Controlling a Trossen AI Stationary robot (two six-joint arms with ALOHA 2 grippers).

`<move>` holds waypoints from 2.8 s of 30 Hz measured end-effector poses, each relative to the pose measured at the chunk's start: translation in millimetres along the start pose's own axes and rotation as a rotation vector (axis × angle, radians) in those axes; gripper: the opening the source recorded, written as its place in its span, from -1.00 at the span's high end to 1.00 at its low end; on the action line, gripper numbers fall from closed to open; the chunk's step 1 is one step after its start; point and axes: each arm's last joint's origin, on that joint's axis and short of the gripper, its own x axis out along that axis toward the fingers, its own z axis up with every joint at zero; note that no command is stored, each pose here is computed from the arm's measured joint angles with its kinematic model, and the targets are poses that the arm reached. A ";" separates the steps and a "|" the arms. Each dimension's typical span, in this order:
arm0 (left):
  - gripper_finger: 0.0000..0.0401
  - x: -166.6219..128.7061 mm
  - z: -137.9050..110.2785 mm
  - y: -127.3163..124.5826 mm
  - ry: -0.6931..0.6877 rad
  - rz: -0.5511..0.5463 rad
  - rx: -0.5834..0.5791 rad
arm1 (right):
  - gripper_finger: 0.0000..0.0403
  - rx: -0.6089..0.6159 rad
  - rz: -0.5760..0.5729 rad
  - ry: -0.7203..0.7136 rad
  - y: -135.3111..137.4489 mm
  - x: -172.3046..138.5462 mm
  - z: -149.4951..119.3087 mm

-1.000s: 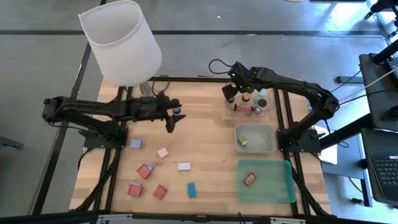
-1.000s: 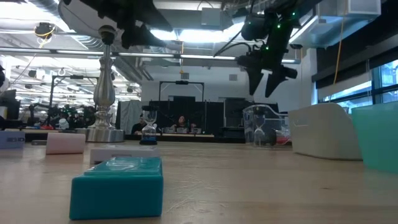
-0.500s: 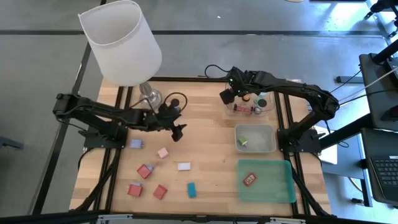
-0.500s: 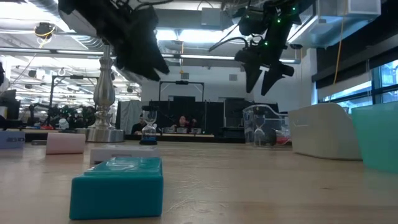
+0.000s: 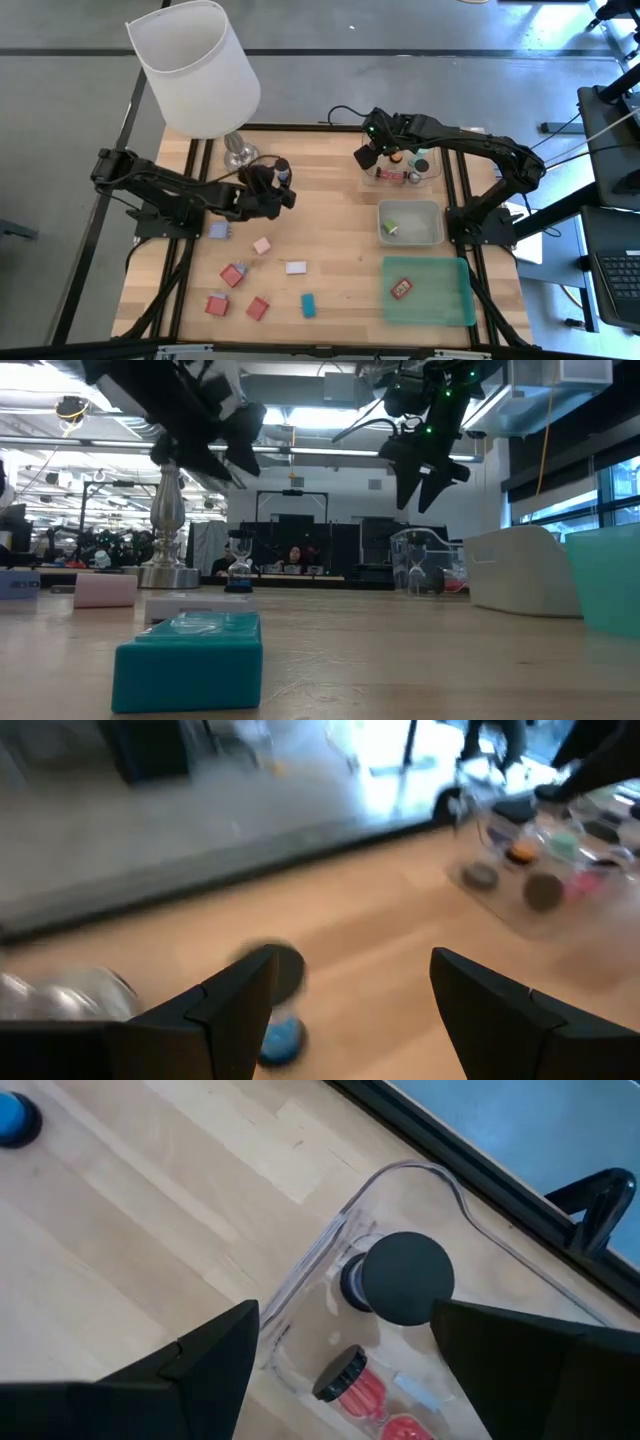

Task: Pick & Place Office items
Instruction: Put the blue hourglass into the transparent bin

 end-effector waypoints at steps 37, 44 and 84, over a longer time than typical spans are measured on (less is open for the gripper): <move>-0.52 76.2 18.7 49.5 0.327 0.081 -0.346 | -0.49 -0.009 -0.018 -0.002 -7.2 1.6 2.7; -0.52 92.4 3.6 42.4 0.341 0.094 -0.298 | -0.49 -0.009 -0.011 0.001 -7.0 1.6 2.7; 0.00 47.4 53.4 10.9 0.073 -0.367 -0.226 | -0.49 0.029 0.536 0.086 13.8 -3.4 7.6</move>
